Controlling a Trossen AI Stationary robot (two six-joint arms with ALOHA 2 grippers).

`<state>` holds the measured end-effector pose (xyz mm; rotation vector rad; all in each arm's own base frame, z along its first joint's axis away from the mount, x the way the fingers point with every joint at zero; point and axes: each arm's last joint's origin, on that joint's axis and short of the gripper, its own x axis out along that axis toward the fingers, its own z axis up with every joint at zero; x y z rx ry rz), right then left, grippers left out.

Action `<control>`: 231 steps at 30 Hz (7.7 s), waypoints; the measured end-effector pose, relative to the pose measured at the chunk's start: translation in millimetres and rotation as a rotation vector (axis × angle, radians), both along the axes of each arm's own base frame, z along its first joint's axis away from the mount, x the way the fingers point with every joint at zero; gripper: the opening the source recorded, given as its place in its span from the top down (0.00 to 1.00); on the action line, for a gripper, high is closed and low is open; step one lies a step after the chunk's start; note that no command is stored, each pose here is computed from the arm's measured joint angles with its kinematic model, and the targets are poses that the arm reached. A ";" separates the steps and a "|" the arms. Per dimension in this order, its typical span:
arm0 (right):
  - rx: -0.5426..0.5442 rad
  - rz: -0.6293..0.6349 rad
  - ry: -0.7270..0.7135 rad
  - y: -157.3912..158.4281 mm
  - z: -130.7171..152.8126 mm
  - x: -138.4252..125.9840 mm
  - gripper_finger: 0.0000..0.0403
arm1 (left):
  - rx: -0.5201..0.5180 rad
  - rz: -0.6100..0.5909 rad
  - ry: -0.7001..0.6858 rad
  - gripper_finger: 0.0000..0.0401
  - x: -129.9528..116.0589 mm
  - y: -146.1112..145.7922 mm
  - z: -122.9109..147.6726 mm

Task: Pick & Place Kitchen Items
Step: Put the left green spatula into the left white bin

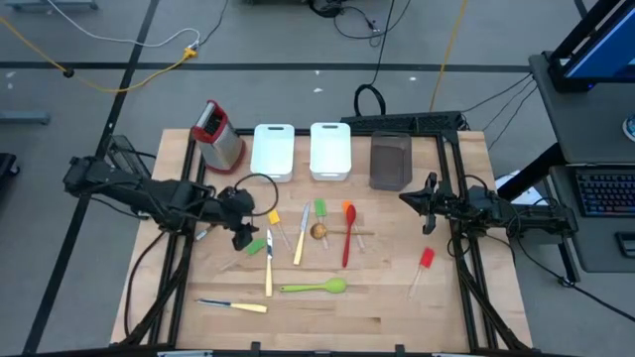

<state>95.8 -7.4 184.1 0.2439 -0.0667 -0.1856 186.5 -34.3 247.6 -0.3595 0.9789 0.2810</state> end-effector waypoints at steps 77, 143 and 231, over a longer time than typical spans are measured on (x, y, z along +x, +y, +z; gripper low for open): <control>0.001 0.004 0.000 0.1 0.0 0.0 0.99 | -0.186 0.209 0.436 0.02 36.7 -28.7 -80.3; 0.008 0.008 0.006 0.2 -0.7 0.1 0.99 | -0.060 0.214 0.380 0.14 23.4 -26.8 -118.3; 0.004 0.008 0.007 0.2 -0.7 0.1 0.99 | -0.688 0.464 -0.625 0.99 121.8 113.0 43.0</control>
